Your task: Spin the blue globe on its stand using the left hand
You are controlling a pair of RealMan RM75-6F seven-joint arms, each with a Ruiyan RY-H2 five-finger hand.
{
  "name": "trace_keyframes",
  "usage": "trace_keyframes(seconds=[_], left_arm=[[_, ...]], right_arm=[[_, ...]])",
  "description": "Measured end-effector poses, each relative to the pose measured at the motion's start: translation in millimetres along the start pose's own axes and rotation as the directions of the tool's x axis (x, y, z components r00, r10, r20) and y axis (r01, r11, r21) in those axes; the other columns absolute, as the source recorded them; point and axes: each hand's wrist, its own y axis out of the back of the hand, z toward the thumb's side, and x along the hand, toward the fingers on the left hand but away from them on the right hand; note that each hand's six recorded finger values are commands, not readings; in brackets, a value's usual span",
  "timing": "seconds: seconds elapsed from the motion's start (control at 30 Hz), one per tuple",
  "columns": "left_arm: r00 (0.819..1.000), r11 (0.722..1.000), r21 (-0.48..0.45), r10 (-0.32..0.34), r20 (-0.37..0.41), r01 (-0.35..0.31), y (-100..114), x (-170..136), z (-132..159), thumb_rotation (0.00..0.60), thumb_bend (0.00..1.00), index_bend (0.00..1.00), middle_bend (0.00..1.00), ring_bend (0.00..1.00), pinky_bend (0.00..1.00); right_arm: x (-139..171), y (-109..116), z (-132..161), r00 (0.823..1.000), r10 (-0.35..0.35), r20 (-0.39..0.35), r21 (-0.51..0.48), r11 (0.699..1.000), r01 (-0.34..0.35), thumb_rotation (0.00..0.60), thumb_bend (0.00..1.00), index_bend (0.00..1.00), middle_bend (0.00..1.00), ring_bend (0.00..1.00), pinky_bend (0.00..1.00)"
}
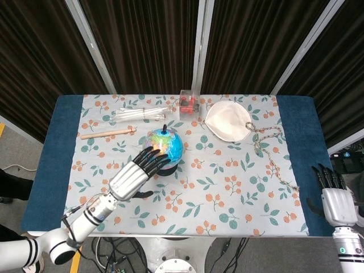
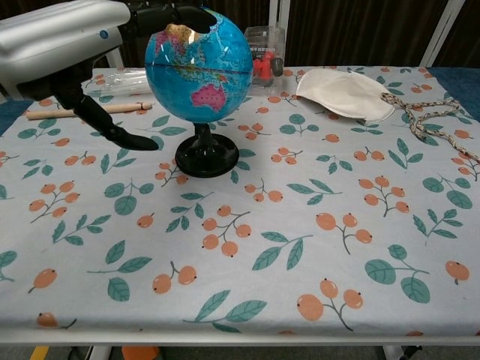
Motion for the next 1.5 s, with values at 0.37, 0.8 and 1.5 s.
trace_keyframes(seconds=[0.37, 0.8, 1.5], left_arm=[[0.999, 1.0, 0.014, -0.004, -0.034, 0.005, 0.1, -2.2, -8.9, 0.6, 0.08, 0.06, 0.07, 0.01, 0.02], [0.985, 0.998, 0.064, -0.014, -0.17, 0.025, 10.5, -26.9, -47.0, 0.6, 0.08, 0.06, 0.07, 0.01, 0.02], [0.877, 0.987, 0.147, 0.008, -0.48, 0.071, 30.2, -135.1, -126.1, 0.6, 0.08, 0.07, 0.07, 0.01, 0.02]], right_arm=[[-0.2, -0.5, 1.8, 1.0, 0.002, -0.005, 0.002, 1.0, -0.002, 0.6, 0.23, 0.0, 0.0, 0.0, 0.0], [-0.3, -0.7, 2.4, 1.0, 0.004, -0.004, 0.005, 1.0, -0.004, 0.6, 0.23, 0.0, 0.0, 0.0, 0.0], [-0.7, 6.3, 11.7, 1.0, -0.018, -0.025, 0.011, 1.0, 0.018, 0.6, 0.23, 0.0, 0.0, 0.0, 0.0]])
